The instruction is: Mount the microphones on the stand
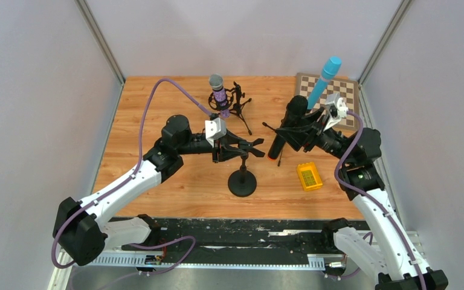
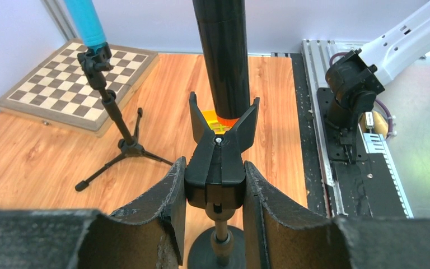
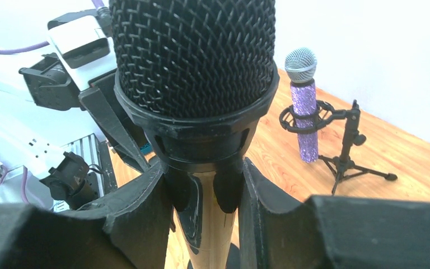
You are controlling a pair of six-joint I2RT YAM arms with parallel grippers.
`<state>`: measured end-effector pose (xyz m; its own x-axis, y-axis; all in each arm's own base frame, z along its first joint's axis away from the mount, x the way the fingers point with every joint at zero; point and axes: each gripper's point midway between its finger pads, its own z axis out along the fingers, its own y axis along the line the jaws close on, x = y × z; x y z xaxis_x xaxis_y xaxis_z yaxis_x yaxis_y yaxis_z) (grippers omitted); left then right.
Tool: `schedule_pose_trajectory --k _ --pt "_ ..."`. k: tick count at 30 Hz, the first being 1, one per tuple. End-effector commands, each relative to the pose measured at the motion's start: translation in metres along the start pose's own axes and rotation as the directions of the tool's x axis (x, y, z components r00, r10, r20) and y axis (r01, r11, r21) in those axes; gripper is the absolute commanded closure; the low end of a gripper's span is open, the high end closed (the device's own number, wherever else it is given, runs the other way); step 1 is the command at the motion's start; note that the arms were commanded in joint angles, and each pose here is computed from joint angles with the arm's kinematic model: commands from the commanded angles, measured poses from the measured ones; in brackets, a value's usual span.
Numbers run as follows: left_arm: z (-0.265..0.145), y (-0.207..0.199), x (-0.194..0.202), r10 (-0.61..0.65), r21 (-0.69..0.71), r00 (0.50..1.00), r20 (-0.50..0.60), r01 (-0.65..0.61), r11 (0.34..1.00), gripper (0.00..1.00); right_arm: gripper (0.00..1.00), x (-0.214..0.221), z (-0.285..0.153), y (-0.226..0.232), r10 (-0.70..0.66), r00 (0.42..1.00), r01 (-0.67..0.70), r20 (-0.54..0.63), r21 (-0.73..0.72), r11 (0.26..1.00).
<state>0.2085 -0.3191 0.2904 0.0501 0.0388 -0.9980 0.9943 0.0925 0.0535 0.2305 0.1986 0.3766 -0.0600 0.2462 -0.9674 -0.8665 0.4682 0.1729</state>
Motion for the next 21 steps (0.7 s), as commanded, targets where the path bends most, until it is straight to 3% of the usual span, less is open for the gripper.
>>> schedule_pose_trajectory --k 1,21 --pt "-0.002 -0.001 -0.007 0.012 -0.015 0.999 0.032 -0.011 1.000 1.00 1.00 -0.027 0.005 0.015 -0.119 0.985 0.125 0.121 -0.041 0.991" --pt "-0.005 -0.008 -0.009 0.024 0.009 0.999 0.025 -0.024 1.000 1.00 1.00 -0.013 0.041 0.045 -0.141 0.976 0.166 0.164 -0.149 0.975"
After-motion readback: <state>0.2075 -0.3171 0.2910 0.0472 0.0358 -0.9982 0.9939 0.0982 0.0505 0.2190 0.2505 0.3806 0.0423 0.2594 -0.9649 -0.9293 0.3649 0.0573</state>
